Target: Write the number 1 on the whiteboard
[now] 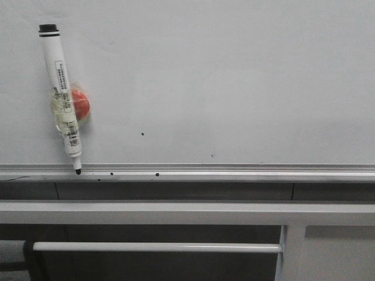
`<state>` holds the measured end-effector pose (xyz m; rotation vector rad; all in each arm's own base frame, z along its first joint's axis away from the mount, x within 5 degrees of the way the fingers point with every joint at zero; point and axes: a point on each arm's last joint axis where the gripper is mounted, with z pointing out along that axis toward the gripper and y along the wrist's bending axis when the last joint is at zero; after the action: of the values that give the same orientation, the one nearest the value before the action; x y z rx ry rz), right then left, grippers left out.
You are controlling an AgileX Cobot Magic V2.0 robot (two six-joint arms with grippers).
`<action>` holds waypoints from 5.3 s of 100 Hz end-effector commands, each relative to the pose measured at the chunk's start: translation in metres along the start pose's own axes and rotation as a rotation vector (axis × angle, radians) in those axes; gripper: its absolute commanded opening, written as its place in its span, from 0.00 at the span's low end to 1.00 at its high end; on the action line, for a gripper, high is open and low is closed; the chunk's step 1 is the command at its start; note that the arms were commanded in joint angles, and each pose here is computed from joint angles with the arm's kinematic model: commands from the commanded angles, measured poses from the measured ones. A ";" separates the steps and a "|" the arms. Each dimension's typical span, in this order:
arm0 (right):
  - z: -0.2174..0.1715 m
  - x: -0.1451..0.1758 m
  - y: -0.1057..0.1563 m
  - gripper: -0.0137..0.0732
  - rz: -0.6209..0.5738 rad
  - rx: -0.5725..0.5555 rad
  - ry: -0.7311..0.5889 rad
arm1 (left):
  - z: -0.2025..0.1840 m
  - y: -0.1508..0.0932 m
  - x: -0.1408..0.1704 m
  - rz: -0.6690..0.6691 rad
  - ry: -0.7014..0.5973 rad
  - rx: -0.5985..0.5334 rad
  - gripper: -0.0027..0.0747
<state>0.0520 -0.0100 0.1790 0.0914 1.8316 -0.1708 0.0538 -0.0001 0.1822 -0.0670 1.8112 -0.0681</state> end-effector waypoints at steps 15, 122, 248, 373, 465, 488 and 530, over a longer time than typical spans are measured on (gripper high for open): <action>0.002 0.007 0.000 0.08 -0.005 0.004 -0.005 | -0.001 -0.001 -0.006 -0.010 -0.095 0.011 0.01; -0.003 -0.021 0.001 0.08 0.162 -0.027 -0.317 | -0.024 -0.015 -0.056 0.220 -0.726 0.103 0.01; -0.030 -0.118 0.020 0.22 0.178 -0.331 0.022 | -0.023 -0.014 -0.119 -0.224 -0.366 0.136 0.80; -0.014 -0.122 0.034 0.27 0.097 -0.496 0.067 | 0.030 -0.076 -0.056 -0.120 -0.085 0.644 0.53; -0.011 -0.124 0.035 0.27 0.075 -0.504 0.053 | 0.088 -0.122 -0.007 -0.192 -0.052 0.630 0.53; -0.011 -0.124 0.035 0.27 0.075 -0.502 0.050 | 0.093 -0.128 0.001 -0.262 -0.075 0.649 0.53; -0.010 -0.125 0.035 0.27 0.077 -0.499 0.044 | 0.099 -0.134 0.004 -0.276 -0.078 0.663 0.53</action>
<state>0.0759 0.0312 0.2839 -0.2158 1.9429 0.3566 0.1459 -0.1308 0.1376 0.1939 1.8898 -0.7358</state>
